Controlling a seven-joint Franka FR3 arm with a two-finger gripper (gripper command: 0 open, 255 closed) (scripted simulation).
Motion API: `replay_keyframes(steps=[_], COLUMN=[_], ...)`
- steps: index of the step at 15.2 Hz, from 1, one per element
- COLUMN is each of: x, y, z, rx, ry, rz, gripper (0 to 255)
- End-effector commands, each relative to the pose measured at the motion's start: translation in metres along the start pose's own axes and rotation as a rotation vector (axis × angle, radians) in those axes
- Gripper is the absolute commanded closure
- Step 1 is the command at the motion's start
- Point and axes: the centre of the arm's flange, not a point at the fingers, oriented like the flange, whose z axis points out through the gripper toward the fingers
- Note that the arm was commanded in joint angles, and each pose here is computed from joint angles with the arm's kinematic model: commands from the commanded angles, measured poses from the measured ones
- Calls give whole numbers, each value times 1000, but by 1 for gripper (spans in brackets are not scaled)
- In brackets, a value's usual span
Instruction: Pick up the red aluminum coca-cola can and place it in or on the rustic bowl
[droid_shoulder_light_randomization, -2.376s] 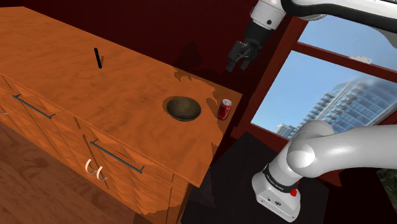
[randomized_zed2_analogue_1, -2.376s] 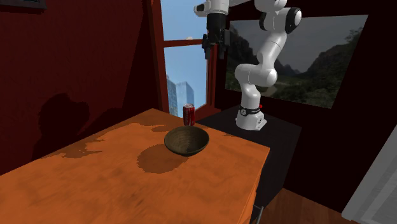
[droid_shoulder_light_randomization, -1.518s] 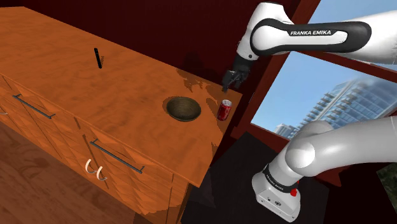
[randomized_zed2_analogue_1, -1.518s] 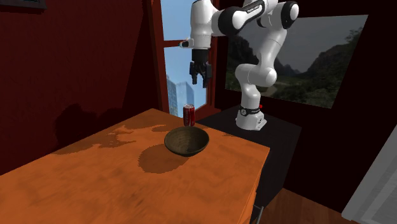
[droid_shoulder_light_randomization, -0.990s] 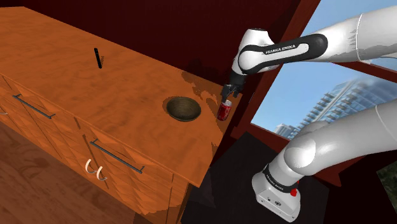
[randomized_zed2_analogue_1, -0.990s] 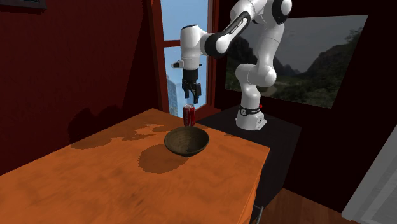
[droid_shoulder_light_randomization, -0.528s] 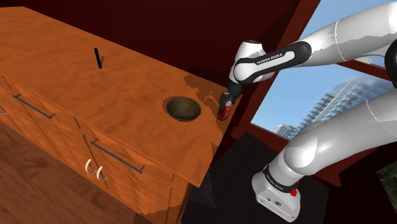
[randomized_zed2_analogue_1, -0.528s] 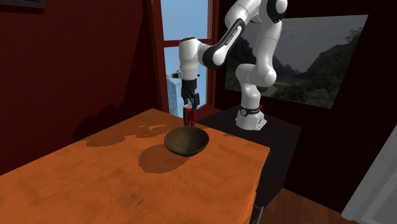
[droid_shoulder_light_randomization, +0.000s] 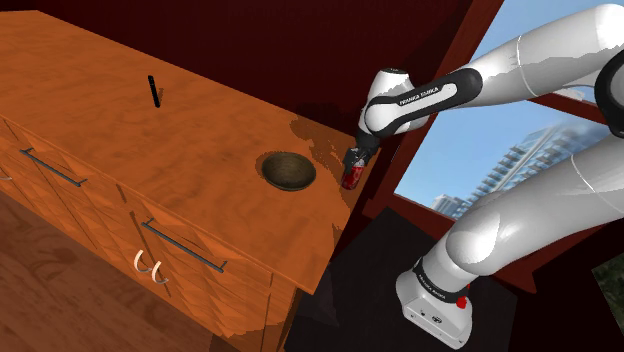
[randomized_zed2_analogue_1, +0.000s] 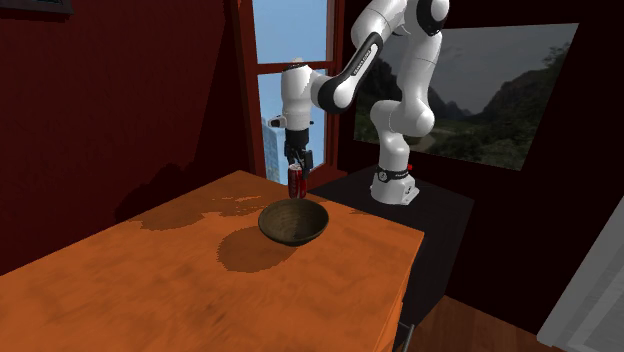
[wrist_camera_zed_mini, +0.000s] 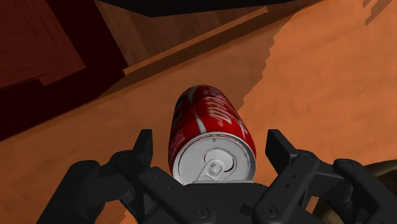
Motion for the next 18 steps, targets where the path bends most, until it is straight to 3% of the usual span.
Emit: replay_keyframes(steps=[1,2,3,12,18], x=[0,0,0,0,0], y=[0,0,0,0,0], z=[0,0,0,0,-32], rx=[0,0,0,0,0], ry=[0,0,0,0,0], rz=[0,0,0,0,0], gripper=[0,0,255,255,255])
